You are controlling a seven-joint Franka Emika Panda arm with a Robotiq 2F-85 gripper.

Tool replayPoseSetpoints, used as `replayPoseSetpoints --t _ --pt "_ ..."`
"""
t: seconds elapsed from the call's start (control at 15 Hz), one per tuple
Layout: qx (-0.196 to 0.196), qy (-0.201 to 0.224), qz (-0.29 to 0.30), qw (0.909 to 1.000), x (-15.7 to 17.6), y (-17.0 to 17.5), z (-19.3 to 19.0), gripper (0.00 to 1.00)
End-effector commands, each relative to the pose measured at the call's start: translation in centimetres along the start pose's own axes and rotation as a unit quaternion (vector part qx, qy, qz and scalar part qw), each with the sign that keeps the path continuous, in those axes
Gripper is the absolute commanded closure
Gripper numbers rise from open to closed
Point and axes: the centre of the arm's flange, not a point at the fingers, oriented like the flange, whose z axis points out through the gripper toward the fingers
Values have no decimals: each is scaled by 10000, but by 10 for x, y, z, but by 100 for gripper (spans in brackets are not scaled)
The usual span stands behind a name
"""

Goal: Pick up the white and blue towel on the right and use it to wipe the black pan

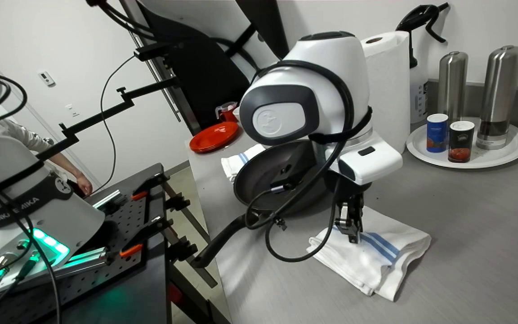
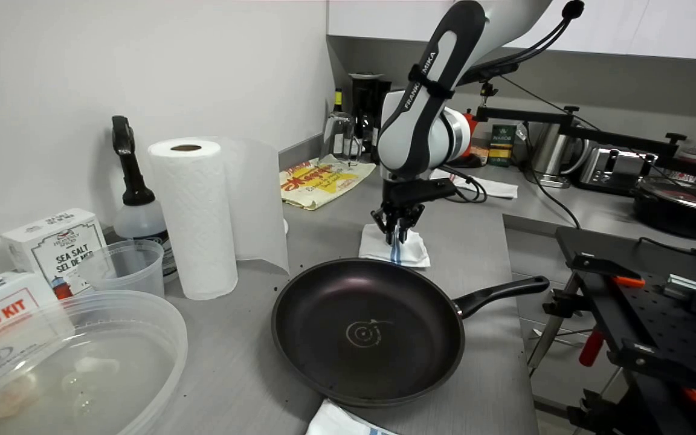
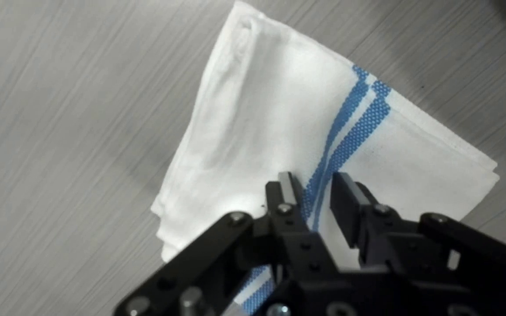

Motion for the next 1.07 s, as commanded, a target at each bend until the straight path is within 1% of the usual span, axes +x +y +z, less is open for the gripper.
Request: replayPoseSetpoints --t 0.0,0.33,0.4,0.53,0.8,1.0 --pt "106 -3 -106 9999 -3 -7 -12 38" --pt "213 -12 -789 9967 -19 -23 -65 3" --pt "261 7 -949 9951 -22 -27 -77 1" --pt "321 108 -1307 9908 -34 -33 -106 0" --pt "331 361 -2000 9786 -66 -42 -161 0" --pt "321 422 -2386 9697 -96 -41 -195 0"
